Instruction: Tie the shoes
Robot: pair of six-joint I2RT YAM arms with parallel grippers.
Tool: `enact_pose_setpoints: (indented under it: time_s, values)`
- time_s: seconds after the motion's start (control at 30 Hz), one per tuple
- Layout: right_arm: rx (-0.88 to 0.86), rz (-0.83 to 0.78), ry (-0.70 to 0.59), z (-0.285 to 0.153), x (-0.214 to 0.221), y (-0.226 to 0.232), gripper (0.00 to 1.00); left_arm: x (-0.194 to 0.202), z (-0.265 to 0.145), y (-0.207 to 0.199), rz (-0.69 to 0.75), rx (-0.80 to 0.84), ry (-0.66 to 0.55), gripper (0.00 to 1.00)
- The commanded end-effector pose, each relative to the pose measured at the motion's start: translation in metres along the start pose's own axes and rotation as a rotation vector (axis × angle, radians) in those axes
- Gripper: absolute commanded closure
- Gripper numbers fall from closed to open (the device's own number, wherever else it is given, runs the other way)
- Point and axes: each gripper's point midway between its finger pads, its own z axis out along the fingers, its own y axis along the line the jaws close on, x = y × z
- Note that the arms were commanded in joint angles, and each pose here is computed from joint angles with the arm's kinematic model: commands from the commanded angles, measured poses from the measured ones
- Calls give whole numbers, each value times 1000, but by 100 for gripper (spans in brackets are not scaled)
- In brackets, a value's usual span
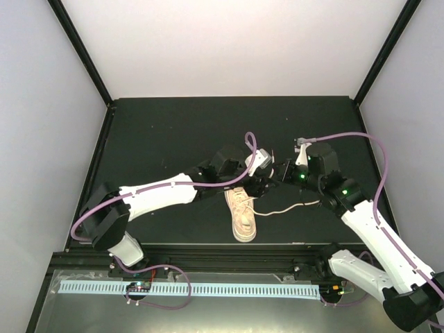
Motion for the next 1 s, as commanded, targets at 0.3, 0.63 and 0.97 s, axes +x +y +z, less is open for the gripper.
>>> enact_pose_setpoints:
  time_s: [0.3, 0.63, 0.97]
  values:
    - [-79, 20, -56, -28, -13, 25, 98, -6, 14, 11, 28, -63, -40, 49]
    - [-84, 16, -108, -40, -29, 34, 98, 13, 19, 15, -10, -46, -44, 58]
    - [-85, 9, -155, -54, -41, 41, 98, 43, 19, 27, -66, -77, -39, 58]
